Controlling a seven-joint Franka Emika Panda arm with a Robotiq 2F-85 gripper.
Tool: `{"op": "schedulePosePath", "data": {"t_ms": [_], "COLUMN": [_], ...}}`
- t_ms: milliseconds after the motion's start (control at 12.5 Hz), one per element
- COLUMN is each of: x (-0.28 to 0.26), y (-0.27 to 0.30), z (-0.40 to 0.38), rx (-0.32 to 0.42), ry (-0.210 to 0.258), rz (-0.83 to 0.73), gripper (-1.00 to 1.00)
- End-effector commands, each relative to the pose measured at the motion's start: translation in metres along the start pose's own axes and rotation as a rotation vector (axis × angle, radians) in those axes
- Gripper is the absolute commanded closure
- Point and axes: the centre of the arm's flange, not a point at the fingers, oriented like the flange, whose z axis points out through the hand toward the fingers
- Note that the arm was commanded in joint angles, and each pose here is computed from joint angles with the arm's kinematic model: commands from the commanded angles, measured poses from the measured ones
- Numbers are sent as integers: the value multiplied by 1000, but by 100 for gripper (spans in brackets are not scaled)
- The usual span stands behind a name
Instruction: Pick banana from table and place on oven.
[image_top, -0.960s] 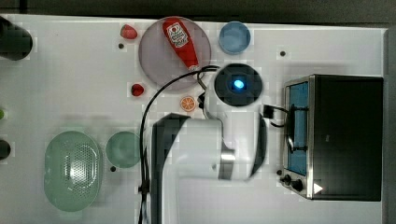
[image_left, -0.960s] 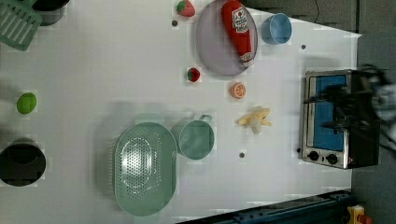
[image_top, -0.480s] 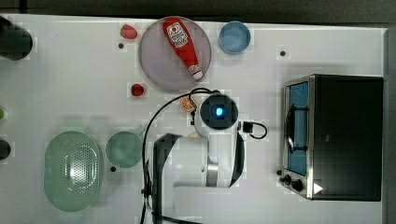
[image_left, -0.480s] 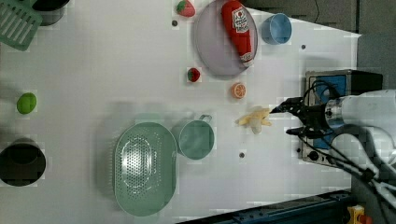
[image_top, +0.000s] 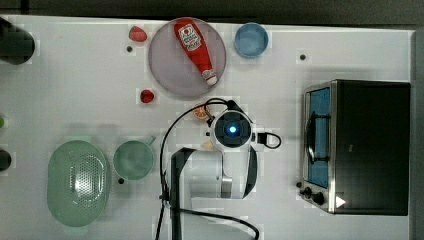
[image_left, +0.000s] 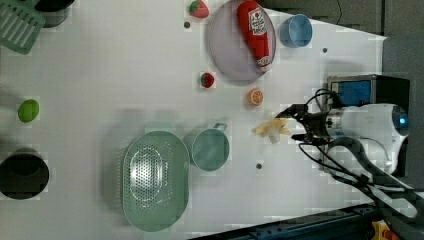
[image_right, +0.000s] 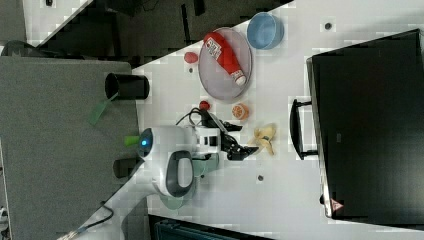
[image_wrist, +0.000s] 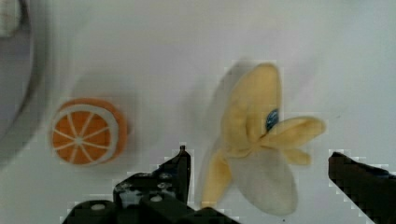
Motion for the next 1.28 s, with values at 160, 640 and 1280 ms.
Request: {"op": "schedulePosePath", "data": {"t_ms": [160, 640, 1280], "x": [-6, -10, 2], "y": [2, -3, -14], "z": [40, 41, -120], "rx": [-14, -3, 128], "ry": [-11, -5, 115], "rz": [27, 16, 19], "gripper": [-93, 48, 50]}}
